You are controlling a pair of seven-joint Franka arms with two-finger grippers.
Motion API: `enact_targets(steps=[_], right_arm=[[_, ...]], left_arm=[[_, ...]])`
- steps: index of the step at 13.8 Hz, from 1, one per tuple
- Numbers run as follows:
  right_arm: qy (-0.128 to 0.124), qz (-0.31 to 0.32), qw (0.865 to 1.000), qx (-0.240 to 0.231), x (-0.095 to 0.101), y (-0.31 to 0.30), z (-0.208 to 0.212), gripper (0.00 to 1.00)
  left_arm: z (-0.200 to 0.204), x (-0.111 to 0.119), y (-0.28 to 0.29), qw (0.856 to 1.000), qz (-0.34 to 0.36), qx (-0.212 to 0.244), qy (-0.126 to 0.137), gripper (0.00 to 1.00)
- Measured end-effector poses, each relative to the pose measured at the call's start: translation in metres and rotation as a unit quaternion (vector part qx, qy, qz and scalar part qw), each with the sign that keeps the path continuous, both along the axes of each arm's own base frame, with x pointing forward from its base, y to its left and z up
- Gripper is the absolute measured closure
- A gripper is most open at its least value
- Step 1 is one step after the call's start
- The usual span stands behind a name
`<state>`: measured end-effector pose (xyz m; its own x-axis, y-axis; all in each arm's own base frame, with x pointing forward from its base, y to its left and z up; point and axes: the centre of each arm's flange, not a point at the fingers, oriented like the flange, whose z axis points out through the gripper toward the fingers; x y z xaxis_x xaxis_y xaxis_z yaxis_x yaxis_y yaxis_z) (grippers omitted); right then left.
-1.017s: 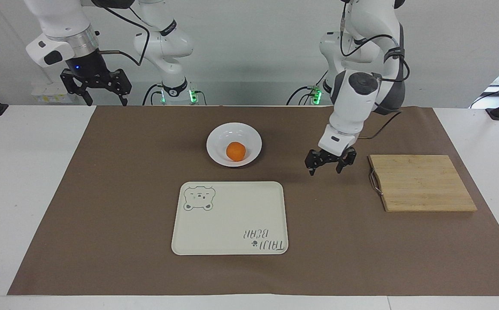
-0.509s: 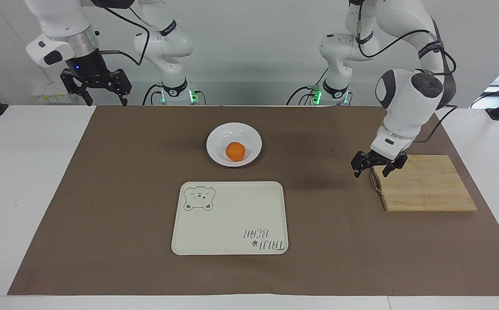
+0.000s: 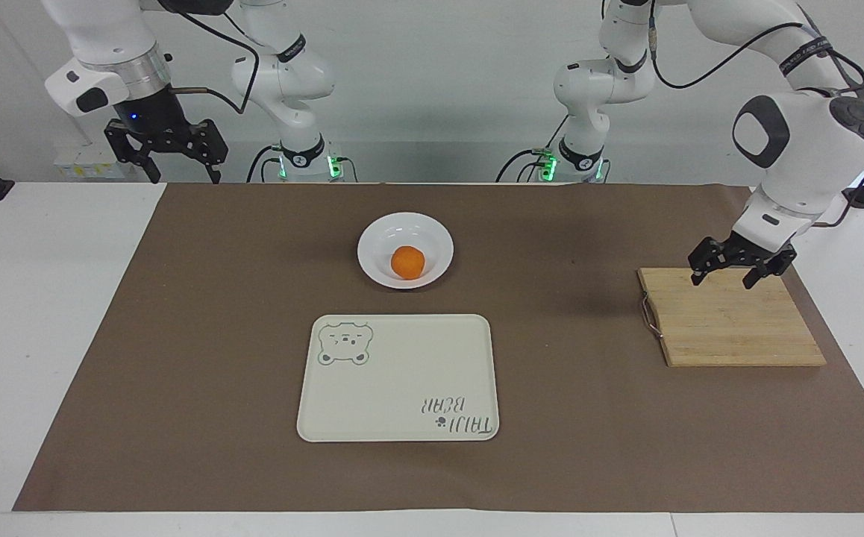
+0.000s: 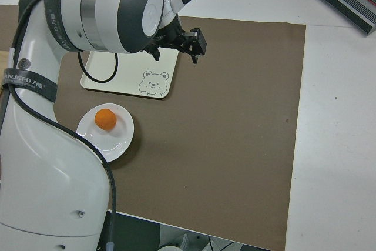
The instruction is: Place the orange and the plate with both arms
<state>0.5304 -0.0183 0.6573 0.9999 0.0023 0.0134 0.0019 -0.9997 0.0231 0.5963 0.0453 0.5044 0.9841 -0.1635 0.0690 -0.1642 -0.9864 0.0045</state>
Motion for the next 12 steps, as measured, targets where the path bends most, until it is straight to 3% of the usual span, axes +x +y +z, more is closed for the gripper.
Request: enact_targets(steps=[9, 12], right_arm=[[0.000, -0.004, 1.000, 0.000, 0.000, -0.004, 0.000, 0.00], [0.002, 0.002, 1.000, 0.016, 0.000, 0.003, -0.002, 0.00]], left_arm=[[0.076, -0.017, 0.006, 0.999, -0.027, -0.001, 0.019, 0.00], [0.085, -0.021, 0.010, 0.999, -0.027, -0.001, 0.022, 0.00]])
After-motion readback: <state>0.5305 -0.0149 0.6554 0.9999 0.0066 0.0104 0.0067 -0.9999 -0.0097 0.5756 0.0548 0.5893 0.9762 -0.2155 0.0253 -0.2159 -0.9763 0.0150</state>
